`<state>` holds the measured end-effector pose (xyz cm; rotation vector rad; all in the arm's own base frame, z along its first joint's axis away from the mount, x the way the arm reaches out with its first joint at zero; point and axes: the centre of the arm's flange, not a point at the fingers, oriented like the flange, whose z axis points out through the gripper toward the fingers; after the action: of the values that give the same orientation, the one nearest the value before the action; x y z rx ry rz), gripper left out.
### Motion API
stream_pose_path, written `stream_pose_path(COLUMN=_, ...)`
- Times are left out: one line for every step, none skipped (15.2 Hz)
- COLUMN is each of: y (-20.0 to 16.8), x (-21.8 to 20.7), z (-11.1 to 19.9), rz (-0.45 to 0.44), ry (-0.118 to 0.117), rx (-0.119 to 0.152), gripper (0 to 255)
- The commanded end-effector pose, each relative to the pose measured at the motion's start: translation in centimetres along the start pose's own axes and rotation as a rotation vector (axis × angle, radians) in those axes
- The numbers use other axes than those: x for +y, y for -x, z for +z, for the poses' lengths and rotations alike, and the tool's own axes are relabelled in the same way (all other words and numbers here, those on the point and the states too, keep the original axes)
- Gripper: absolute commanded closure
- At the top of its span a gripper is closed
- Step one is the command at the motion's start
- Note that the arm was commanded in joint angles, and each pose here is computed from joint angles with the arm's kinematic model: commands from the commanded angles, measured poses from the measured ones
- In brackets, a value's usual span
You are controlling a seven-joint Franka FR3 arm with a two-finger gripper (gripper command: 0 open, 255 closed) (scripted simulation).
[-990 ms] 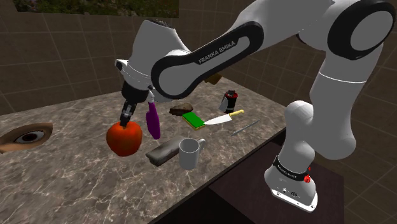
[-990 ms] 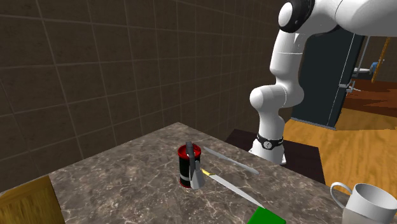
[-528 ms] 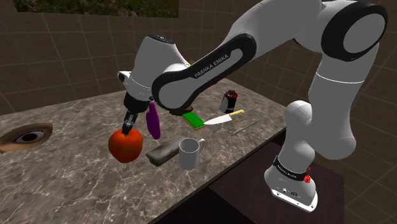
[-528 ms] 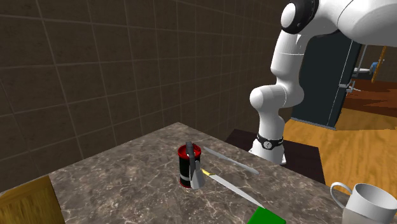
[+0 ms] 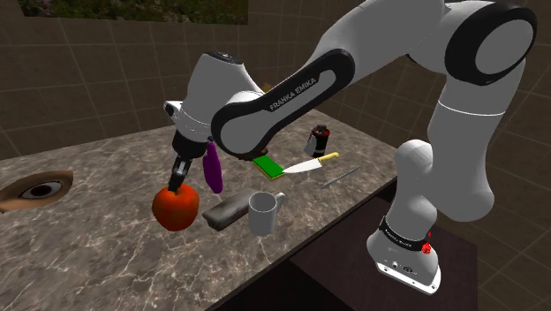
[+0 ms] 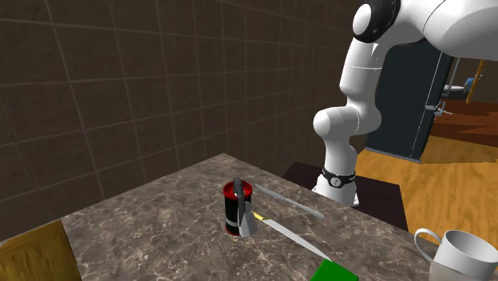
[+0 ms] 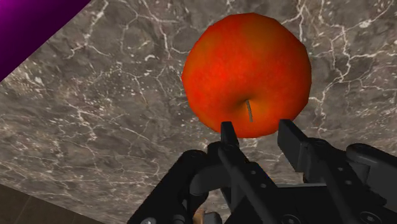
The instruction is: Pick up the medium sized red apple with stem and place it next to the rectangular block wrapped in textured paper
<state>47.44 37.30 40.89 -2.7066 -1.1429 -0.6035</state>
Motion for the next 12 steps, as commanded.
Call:
stream_pose_path(y=0.0, x=0.0, z=0.0, rz=0.0, ry=0.0, rx=0.0, gripper=0)
stream_pose_path(y=0.0, x=0.0, z=0.0, rz=0.0, ry=0.0, rx=0.0, gripper=0)
stream_pose_path(y=0.0, x=0.0, z=0.0, rz=0.0, ry=0.0, rx=0.0, gripper=0)
stream_pose_path(y=0.0, x=0.0, z=0.0, rz=0.0, ry=0.0, rx=0.0, gripper=0)
stream_pose_path(y=0.0, x=0.0, z=0.0, rz=0.0, ry=0.0, rx=0.0, gripper=0)
stream_pose_path(y=0.0, x=0.0, z=-1.3, rz=0.0, ry=0.0, rx=0.0, gripper=0)
stream_pose_path(y=0.0, x=0.0, z=-2.6, rz=0.0, ry=0.0, rx=0.0, gripper=0)
stream_pose_path(y=0.0, x=0.0, z=-4.0, rz=0.0, ry=0.0, rx=0.0, gripper=0)
stream_pose_path(y=0.0, x=0.0, z=-5.0, rz=0.0, ry=0.0, rx=0.0, gripper=0)
stream_pose_path(y=0.0, x=0.0, z=-5.0, rz=0.0, ry=0.0, rx=0.0, gripper=0)
stream_pose_path(y=0.0, x=0.0, z=-5.0, rz=0.0, ry=0.0, rx=0.0, gripper=0)
stream_pose_path(y=0.0, x=0.0, z=-5.0, rz=0.0, ry=0.0, rx=0.0, gripper=0)
